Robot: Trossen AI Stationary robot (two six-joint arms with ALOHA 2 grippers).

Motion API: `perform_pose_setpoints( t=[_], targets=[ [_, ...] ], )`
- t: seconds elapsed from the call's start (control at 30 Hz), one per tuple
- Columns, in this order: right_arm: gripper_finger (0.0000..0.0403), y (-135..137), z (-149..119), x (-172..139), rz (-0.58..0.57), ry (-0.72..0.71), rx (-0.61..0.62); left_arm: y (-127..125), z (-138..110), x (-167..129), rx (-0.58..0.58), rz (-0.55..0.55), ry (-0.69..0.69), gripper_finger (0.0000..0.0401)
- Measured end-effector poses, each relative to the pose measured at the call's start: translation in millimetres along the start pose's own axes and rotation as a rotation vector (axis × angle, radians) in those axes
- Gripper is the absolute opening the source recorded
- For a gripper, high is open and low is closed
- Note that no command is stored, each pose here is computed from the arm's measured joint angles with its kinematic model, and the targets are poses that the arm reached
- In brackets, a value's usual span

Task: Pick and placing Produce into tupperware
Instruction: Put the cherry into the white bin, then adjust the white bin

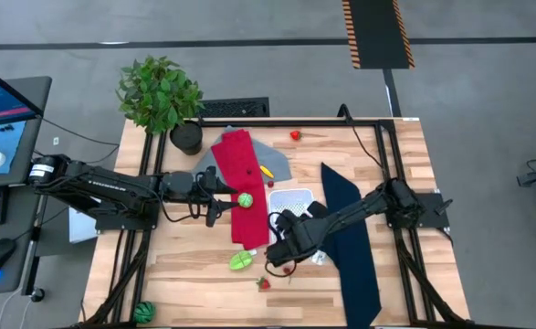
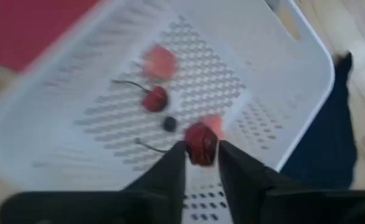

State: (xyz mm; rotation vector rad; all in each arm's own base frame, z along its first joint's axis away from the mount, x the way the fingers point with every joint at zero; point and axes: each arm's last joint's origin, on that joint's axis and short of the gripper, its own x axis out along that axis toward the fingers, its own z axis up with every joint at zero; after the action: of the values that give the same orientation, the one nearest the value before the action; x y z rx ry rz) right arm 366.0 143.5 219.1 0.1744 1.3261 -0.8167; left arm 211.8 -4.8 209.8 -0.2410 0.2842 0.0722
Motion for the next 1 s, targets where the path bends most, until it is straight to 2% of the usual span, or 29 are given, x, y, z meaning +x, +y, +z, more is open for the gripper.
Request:
perform_pose_setpoints(
  t=[0.2, 0.33, 0.6, 0.73, 1.0],
  targets=[
    [0.0219, -5, -2, -1, -0.033, 0.033, 0.028, 0, 0, 0, 0.0, 0.0, -0.001, 0.0196],
    [0.0246, 1, -11, -5, -0.008, 0.057, 0.048, 0, 0, 0, 0.0, 0.0, -0.001, 0.0196],
    [0.0231, 24, -57, -26, 0.083, 0.097, 0.12, 0, 0, 0, 0.0, 0.0, -0.002, 0.0196],
    [0.0213, 37, -77, -41, 0.177, 0.067, 0.153, 0, 1, 0, -0.001, -0.001, -0.007, 0.0196],
    [0.0178, 40, -85, -50, 0.178, -0.067, 0.182, -1, 2, 0, -0.002, -0.006, -0.026, 0.0196]
  ],
)
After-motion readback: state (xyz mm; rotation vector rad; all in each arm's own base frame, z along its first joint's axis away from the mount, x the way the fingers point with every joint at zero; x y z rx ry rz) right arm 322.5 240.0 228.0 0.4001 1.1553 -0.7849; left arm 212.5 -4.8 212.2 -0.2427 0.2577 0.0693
